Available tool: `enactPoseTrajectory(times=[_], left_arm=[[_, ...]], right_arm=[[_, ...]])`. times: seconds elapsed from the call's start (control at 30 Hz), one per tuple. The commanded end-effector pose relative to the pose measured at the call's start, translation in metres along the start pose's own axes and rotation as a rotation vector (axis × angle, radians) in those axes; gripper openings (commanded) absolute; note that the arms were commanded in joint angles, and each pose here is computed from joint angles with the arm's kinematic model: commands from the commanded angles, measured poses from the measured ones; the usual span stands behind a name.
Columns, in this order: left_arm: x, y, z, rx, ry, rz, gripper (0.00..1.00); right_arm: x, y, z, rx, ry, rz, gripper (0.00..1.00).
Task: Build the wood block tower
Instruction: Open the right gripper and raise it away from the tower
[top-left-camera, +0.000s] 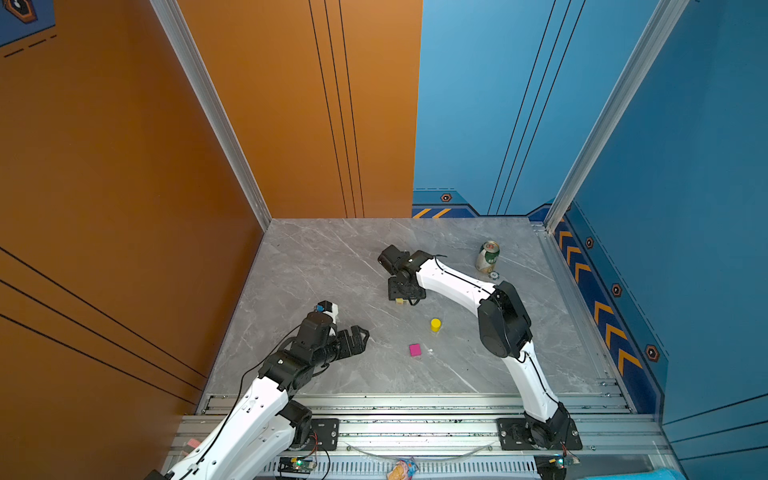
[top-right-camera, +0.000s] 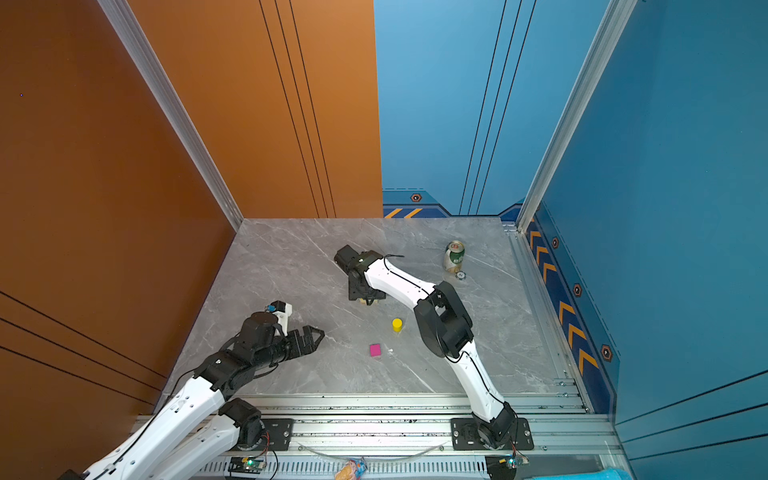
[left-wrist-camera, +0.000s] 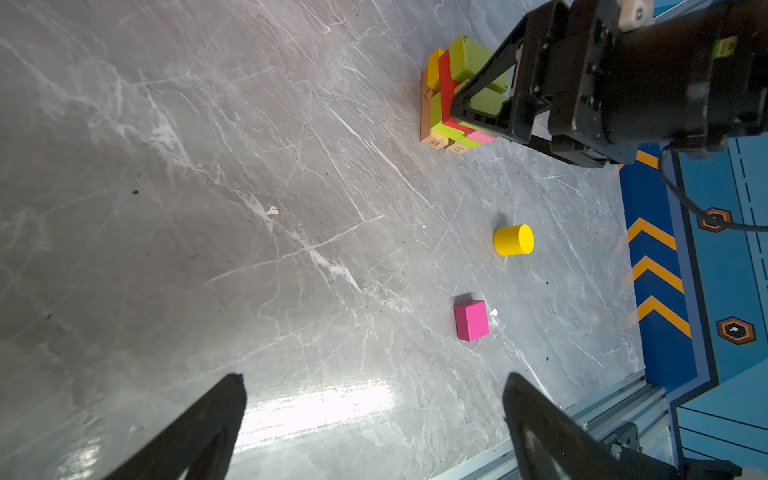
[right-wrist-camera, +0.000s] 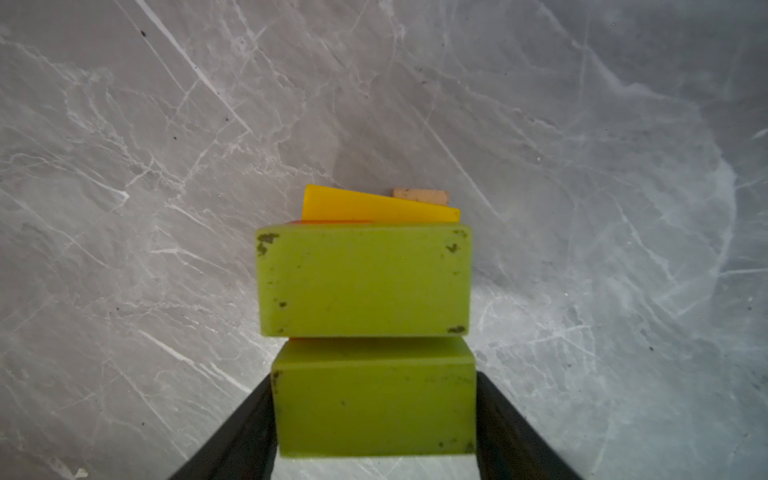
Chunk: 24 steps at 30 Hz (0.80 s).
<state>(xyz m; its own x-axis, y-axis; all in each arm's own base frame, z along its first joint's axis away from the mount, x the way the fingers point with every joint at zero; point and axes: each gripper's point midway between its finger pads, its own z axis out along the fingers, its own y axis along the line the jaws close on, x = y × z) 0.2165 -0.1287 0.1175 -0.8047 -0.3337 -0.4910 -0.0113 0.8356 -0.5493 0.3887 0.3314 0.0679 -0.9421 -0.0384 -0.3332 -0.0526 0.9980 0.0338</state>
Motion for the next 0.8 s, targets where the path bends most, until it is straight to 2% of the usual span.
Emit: enactPoseTrajectory(times=[0.0, 0.27, 0.57, 0.67, 0.77], left_arm=[[0.005, 0.003, 0.0, 0.007, 0.013, -0.013, 0.98], [0.005, 0.002, 0.0, 0.009, 0.011, -0.014, 0.98], [0.005, 0.002, -0.001, 0.015, 0.011, -0.013, 0.98], [0.005, 0.002, -0.001, 0.014, 0.01, -0.013, 0.98], [0.005, 0.002, -0.001, 0.014, 0.009, -0.014, 0.98]], right_arm=[[0.0, 0.002, 0.006, 0.0, 0.017, 0.02, 0.72], [-0.002, 0.005, 0.006, -0.007, 0.014, 0.023, 0.69], [-0.004, 0.004, 0.007, -0.007, 0.014, 0.029, 0.71], [-0.007, 0.004, 0.001, -0.013, 0.002, 0.024, 0.78], [-0.011, 0.002, -0.01, -0.015, -0.022, 0.016, 0.9]])
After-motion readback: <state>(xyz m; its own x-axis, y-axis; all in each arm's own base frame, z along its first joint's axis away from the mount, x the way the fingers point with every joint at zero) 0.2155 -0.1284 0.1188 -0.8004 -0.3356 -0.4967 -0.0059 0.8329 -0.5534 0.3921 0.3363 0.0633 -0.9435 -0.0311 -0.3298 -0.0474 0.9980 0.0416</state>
